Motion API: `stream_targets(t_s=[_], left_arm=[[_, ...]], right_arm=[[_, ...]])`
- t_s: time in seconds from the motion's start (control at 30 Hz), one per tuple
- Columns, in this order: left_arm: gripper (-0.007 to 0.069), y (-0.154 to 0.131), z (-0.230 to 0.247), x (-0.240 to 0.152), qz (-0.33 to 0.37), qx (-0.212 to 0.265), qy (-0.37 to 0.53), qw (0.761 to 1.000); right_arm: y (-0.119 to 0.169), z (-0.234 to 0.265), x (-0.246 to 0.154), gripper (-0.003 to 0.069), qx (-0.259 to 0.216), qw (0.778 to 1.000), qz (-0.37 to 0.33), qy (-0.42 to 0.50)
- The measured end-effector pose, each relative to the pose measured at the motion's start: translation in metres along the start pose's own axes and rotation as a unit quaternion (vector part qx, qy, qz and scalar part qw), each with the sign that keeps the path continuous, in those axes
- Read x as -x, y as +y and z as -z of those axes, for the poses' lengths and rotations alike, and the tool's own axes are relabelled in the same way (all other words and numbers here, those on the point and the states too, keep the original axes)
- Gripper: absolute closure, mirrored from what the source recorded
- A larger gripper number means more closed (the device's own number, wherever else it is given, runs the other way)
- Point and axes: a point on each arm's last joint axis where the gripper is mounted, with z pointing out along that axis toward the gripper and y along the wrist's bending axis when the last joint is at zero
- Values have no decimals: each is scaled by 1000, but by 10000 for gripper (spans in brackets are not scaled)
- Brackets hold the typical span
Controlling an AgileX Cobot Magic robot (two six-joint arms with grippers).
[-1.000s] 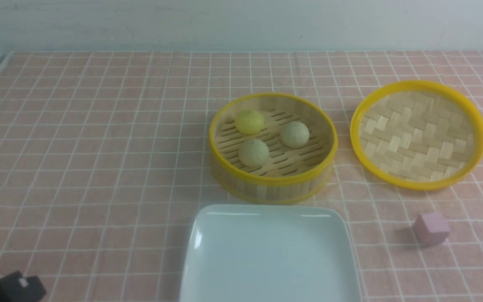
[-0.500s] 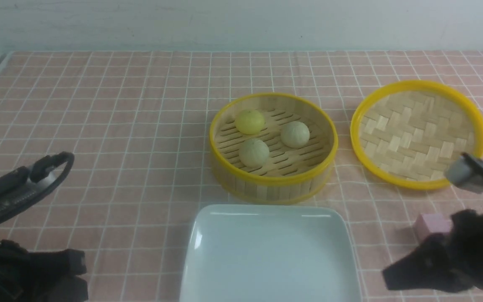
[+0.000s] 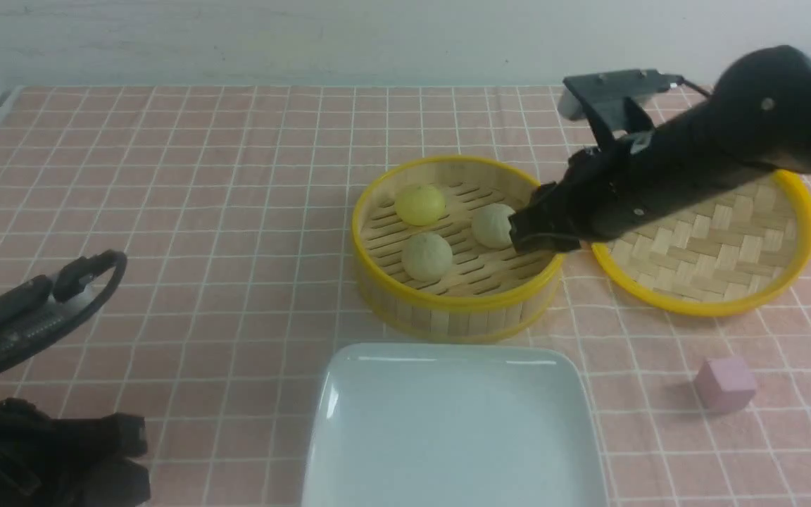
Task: Put the steamed buns into the plate on the pink tablecloth.
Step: 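Reach toward a bun in the bamboo steamer with the right gripper, then move the steamed bun from the bamboo steamer onto the white plate with the right gripper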
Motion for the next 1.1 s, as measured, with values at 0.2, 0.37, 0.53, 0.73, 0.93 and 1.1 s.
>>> stream_targets(t_s=[0.2, 0.37, 0.53, 0.73, 0.93, 1.1], left_arm=[[585, 0, 0, 0, 0, 0, 0, 1000], [585, 0, 0, 0, 1, -1, 0, 1000], [576, 0, 0, 0, 1, -1, 0, 1000], [568, 0, 0, 0, 1, -1, 0, 1000], [559, 0, 0, 1, 1, 0, -3, 1000], [552, 0, 0, 1, 1, -1, -4, 1000]], right_arm=[[-18, -49, 14, 305, -45, 999, 6, -22], [-28, -89, 1, 351, -57, 998, 3, -13], [-26, -83, 2, 599, -51, 999, -3, -7], [-3, 4, 20, 645, -24, 1000, 6, 3], [27, 71, -26, 645, 32, 999, -35, 21], [37, 39, -99, 643, 39, 993, -93, 56]])
